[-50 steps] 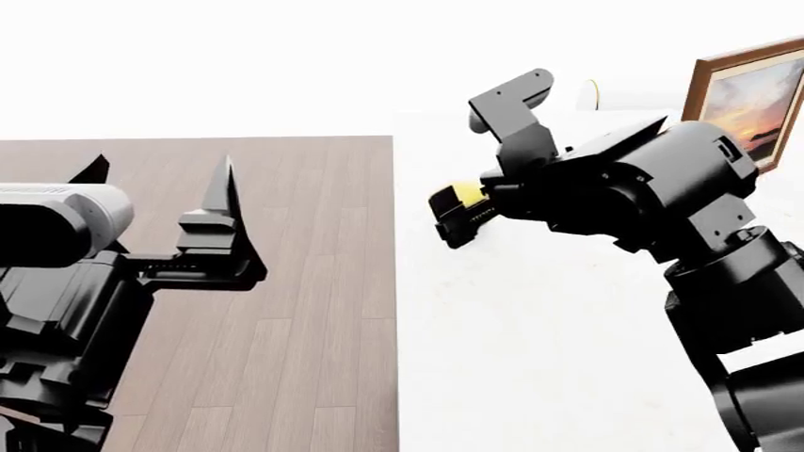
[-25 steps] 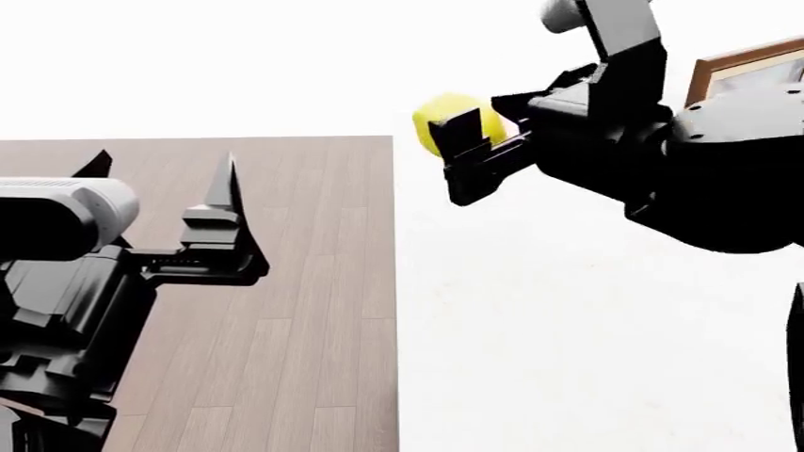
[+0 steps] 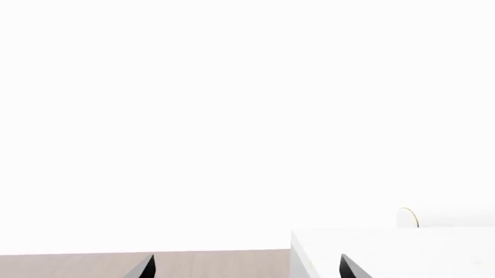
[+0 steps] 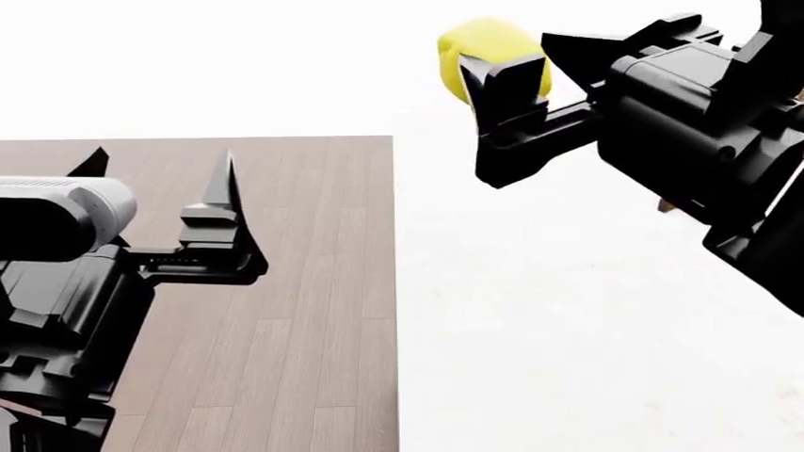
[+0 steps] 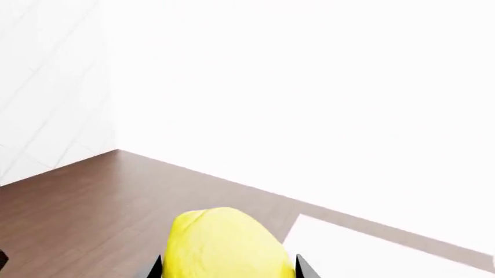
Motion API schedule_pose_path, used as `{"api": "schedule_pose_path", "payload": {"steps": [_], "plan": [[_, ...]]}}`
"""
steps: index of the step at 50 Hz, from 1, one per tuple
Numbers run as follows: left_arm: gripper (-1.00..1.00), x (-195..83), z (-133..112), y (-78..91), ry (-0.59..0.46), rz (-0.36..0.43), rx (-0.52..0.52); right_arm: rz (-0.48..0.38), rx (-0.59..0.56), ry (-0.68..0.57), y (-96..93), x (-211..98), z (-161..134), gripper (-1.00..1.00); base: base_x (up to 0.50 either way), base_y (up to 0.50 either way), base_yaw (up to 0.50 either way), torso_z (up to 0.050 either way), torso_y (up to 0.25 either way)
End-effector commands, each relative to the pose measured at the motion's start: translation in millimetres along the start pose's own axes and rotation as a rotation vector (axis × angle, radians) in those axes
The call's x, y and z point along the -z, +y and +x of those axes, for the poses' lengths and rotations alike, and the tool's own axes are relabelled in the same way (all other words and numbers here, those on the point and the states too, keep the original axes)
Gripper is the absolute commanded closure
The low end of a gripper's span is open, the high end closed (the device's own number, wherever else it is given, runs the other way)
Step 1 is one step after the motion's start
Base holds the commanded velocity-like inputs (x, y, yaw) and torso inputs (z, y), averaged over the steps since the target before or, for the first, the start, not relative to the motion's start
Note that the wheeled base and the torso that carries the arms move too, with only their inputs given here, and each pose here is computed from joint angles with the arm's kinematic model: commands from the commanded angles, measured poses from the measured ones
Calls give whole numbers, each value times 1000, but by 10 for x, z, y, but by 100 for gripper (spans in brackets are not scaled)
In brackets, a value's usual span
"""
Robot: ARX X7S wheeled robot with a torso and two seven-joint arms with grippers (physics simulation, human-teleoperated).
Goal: Pick the lemon from the counter and place it in the cabinet.
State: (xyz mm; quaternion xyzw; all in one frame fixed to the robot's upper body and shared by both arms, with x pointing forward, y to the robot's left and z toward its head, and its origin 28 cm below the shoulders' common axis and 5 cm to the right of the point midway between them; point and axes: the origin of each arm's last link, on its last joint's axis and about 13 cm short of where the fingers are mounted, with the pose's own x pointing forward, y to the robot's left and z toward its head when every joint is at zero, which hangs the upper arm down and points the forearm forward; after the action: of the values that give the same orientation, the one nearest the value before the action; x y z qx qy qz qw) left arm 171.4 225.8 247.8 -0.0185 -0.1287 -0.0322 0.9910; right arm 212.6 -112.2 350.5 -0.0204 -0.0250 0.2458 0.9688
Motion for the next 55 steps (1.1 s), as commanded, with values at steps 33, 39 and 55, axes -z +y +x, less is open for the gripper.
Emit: {"api": "schedule_pose_path", "payload": {"steps": [33, 39, 55], "plan": [[-100, 6, 11, -2, 3, -3, 1, 21, 2, -13, 34, 15, -87, 100, 278, 9, 0, 0, 0], [-100, 8, 16, 0, 4, -4, 0, 21, -3, -12, 39, 17, -92, 100, 500, -13, 0, 0, 0], [-100, 6, -15, -3, 3, -4, 1, 23, -8, -6, 46, 35, -102, 100, 500, -13, 0, 0, 0]]}}
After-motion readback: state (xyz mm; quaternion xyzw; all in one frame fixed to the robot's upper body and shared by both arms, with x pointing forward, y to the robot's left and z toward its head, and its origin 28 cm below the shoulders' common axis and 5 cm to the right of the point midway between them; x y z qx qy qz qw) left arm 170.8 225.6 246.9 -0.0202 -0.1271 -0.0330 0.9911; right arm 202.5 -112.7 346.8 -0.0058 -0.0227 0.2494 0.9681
